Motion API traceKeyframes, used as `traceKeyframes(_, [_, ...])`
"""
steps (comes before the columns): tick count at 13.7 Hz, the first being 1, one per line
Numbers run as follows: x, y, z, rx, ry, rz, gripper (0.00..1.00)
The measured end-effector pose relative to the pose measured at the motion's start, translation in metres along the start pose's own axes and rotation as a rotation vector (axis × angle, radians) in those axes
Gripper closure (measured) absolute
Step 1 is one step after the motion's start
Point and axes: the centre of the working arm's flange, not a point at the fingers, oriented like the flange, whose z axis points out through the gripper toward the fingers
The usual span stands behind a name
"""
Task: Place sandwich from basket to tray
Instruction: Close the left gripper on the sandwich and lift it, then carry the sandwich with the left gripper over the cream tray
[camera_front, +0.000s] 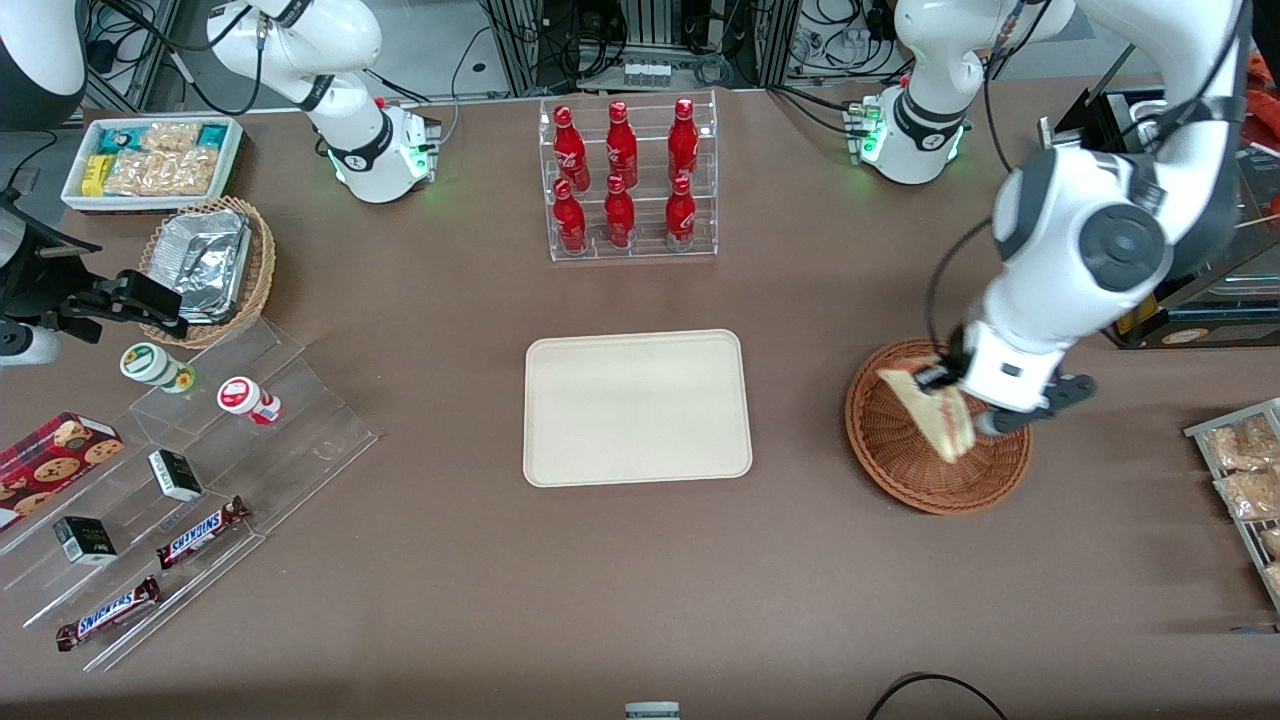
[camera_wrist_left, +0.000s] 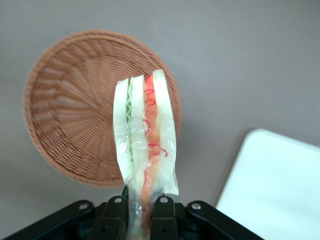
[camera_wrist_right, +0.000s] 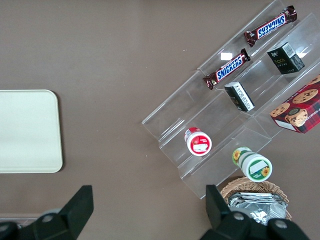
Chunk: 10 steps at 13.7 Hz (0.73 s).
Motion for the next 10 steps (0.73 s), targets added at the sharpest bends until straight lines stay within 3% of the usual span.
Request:
traceKeyframes(5, [-0.061, 0.086, 0.016, -0.015, -0.041, 0.182, 0.84])
traceKeyframes(10, [-0.099, 0.166, 0.047, 0.027, -0.015, 0.210, 0.84])
